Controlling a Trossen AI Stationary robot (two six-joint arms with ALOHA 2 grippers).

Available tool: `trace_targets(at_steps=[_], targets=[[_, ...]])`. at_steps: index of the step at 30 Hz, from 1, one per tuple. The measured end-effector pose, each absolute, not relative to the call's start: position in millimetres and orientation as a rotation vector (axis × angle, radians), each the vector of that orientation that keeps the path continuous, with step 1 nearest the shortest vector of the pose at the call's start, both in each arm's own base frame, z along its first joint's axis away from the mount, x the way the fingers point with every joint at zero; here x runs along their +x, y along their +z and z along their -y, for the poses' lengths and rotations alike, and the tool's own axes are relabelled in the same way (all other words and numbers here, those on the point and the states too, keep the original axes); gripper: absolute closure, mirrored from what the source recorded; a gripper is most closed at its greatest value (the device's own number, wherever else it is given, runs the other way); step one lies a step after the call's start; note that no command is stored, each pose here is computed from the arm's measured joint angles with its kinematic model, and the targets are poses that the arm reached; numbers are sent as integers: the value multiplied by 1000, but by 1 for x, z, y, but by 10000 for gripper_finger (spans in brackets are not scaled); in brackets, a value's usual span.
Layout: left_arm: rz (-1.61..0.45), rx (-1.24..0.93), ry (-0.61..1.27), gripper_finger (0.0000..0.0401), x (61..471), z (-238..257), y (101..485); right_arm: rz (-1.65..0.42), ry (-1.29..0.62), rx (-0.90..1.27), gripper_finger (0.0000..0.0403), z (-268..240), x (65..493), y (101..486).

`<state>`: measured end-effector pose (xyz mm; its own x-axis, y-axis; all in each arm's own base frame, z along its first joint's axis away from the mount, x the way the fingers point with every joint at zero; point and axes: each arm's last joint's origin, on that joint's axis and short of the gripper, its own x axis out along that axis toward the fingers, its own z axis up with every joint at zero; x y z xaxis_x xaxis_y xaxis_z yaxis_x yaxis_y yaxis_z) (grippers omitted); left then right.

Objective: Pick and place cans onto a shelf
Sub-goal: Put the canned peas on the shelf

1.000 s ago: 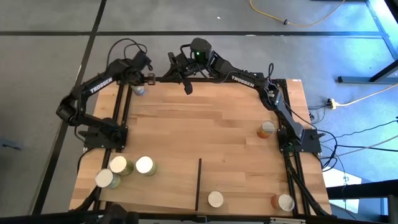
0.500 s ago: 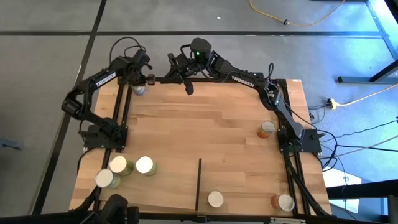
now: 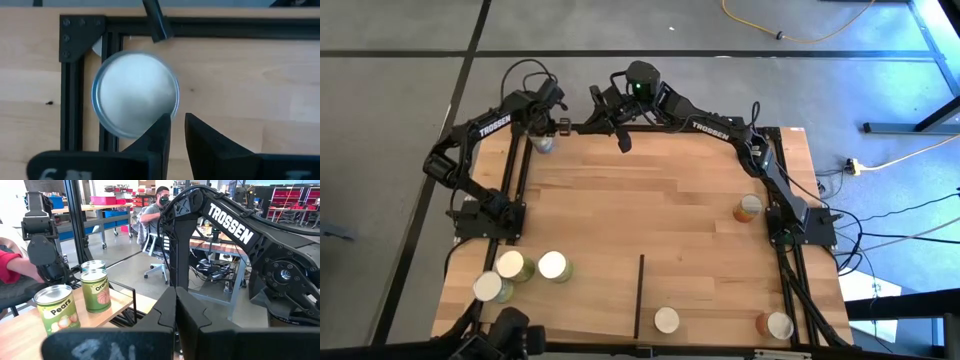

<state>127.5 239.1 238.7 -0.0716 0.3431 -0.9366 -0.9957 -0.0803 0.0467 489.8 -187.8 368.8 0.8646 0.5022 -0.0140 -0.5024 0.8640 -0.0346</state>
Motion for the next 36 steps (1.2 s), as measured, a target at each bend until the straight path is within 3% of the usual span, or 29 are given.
trace_targets(at_steps=[24,31,36], targets=[[-1030,-1010,1401,354,126,-252,219,-5,491,-21,393,205,483,369],[-1077,-994,1353,396,126,-250,218,-5,491,-22,393,205,483,369],[-1066,-987,1351,399,126,-248,221,-5,491,-19,393,205,483,369]])
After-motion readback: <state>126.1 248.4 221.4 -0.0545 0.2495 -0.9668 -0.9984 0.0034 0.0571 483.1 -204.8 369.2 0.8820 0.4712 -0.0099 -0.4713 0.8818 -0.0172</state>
